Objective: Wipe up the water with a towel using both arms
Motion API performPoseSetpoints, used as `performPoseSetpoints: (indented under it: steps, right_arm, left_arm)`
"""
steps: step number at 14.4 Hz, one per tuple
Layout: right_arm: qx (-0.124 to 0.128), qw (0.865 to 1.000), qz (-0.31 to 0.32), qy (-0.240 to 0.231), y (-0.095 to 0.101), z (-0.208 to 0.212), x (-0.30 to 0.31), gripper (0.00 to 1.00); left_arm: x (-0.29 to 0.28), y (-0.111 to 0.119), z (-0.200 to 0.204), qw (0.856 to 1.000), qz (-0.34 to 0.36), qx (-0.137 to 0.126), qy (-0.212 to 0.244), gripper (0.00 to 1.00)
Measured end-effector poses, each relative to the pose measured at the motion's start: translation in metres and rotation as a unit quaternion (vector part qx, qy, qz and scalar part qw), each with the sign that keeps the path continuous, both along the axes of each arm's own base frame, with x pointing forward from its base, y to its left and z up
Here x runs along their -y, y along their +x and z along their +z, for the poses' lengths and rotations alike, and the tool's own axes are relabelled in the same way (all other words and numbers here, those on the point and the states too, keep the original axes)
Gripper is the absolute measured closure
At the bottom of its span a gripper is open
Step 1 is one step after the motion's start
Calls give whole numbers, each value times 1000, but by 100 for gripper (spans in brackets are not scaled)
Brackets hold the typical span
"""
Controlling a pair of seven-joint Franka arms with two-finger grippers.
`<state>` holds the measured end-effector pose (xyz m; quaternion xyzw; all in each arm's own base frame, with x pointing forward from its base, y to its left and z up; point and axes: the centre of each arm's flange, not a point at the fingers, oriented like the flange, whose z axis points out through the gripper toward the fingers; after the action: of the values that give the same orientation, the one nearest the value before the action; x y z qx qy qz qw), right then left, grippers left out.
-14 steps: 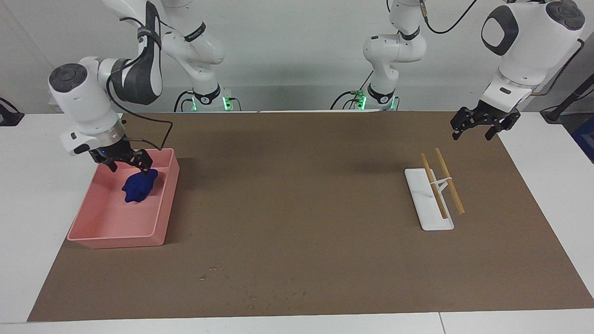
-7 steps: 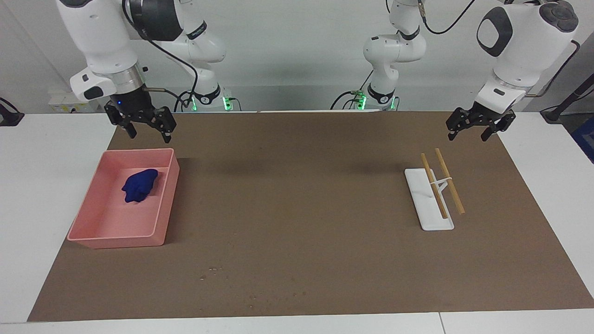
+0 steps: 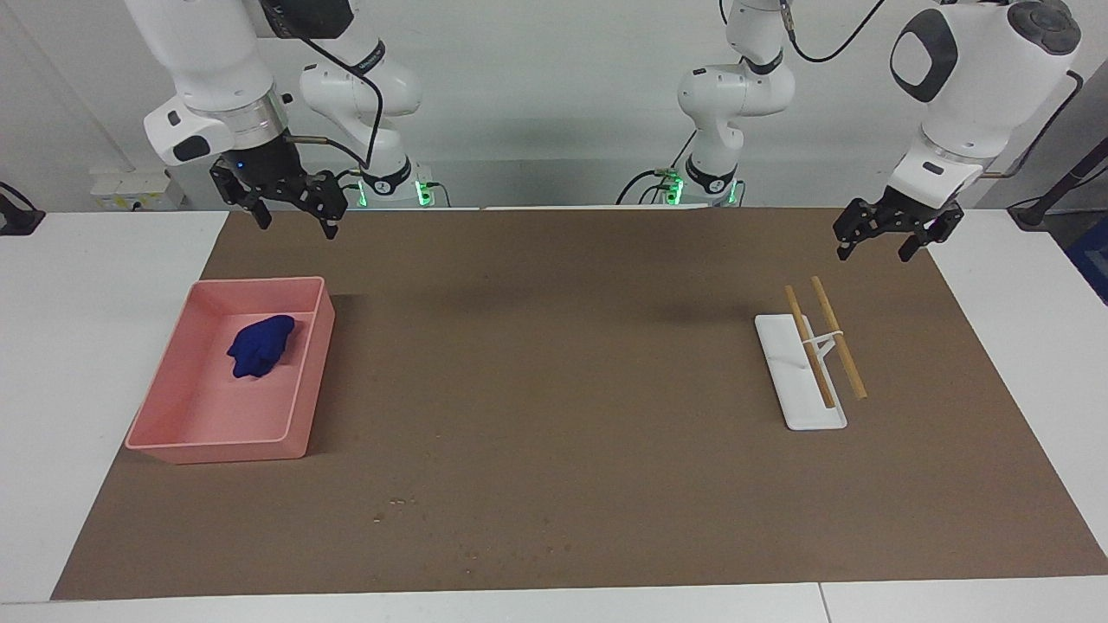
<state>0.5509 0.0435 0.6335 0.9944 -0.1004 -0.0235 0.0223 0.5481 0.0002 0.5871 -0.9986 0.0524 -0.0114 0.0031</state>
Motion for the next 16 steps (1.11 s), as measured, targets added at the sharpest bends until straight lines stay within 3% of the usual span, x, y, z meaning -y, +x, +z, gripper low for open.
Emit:
performPoseSetpoints:
  steps: [4,7,11,16]
  right_arm:
    - [-5,1000,0,-1,-1,-3,1,0]
    - [-9,1000,1,-3,-10,-9,-1,0]
    - [7,1000,2,-5,-20,-10,-2,0]
    - [12,1000,-5,7,-19,-4,5,1]
  left_arm:
    - [44,-8,37,1000,-20,-21,3,0]
    - [73,-8,42,999,-28,-28,23,0]
    - [65,-6,39,999,-21,-32,28,0]
    - [60,-7,39,999,-15,-35,29,0]
